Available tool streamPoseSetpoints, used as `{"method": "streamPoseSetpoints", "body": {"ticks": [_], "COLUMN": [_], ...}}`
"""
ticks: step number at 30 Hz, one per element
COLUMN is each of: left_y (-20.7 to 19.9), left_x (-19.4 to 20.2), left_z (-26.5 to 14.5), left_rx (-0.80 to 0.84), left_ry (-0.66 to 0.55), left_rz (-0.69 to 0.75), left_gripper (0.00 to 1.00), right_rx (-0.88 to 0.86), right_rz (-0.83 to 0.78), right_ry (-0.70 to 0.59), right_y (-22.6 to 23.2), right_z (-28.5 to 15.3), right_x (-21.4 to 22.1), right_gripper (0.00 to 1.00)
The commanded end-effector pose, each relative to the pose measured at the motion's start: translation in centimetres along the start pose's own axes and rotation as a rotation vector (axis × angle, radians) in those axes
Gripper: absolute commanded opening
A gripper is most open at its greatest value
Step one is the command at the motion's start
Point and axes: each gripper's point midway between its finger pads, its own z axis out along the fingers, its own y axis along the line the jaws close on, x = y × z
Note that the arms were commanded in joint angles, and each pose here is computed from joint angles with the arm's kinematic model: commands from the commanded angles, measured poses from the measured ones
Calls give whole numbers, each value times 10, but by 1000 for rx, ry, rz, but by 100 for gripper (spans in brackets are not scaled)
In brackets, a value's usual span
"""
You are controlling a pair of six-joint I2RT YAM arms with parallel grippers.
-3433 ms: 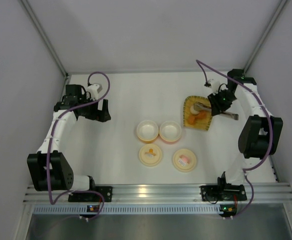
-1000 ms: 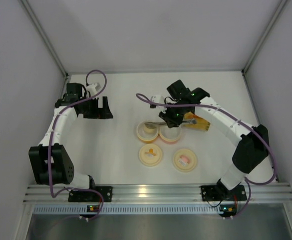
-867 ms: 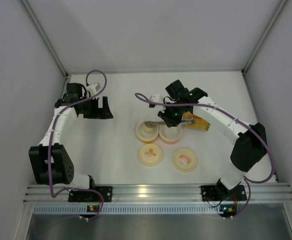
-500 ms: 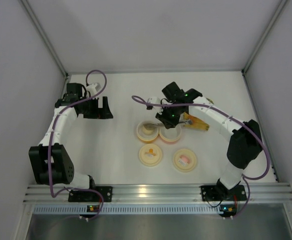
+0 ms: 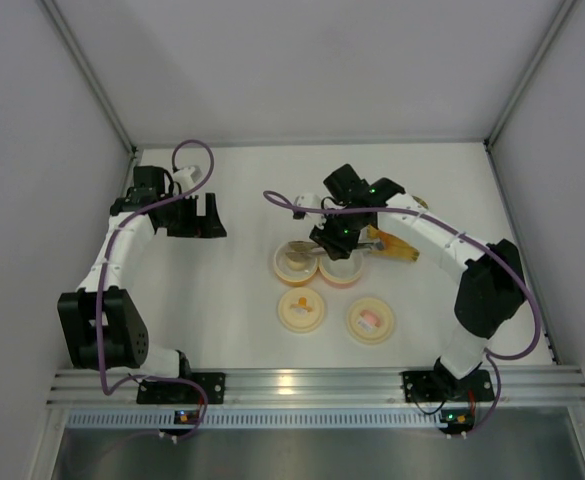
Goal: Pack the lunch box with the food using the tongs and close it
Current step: Place the fake food in the packing box, then pick up the fake food from the plate.
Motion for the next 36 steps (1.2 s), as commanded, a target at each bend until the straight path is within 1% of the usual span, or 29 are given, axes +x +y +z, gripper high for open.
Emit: {"method": "streamPoseSetpoints", "body": {"ticks": [1,11,14,18,21,22,23,24,25,27,29,30,33,36], "left_y": [0,-5,-6,-10,-14,-14,-14,-14,-13,-11,-12,-12,-13,-13], "left_x": [-14,-18,-19,-19,-22,-23,-23,-24,-23,-22,-22,-22,-24,-26], "left_z": [-4,-10,-15,-19,-24,-26,-27,-28,-28,-28,-27,-26,-25,-24], "left_rx": [0,12,1,21,32,30,24,21,15,10,17,18,28,31], "left_ry": [-44,-61,-70,-64,-75,-79,-82,-83,-79,-76,-75,-74,-81,-84], "left_rz": [25,37,55,86,122,131,142,147,151,153,152,147,139,131], "left_gripper": [98,98,98,98,98,98,98,98,98,98,98,98,98,98], "right_rx": [24,25,62,93,108,128,135,141,187,216,248,258,269,287], "right_rz": [-29,-28,-20,26,107,148,166,189,206,260,281,321,367,393], "right_ry": [-92,-190,-236,-255,-244,-237,-231,-209,-196,-139,-76,-53,-29,-16], "right_y": [2,15,13,1,-17,-30,-33,-36,-47,-55,-58,-62,-59,-53], "right_z": [-11,-53,-72,-90,-103,-109,-115,-118,-129,-134,-138,-142,-147,-151], "right_x": [-29,-47,-50,-42,-19,-5,5,18,35,68,95,112,132,140], "right_gripper": [39,40,40,40,40,40,40,40,40,40,41,41,41,41]}}
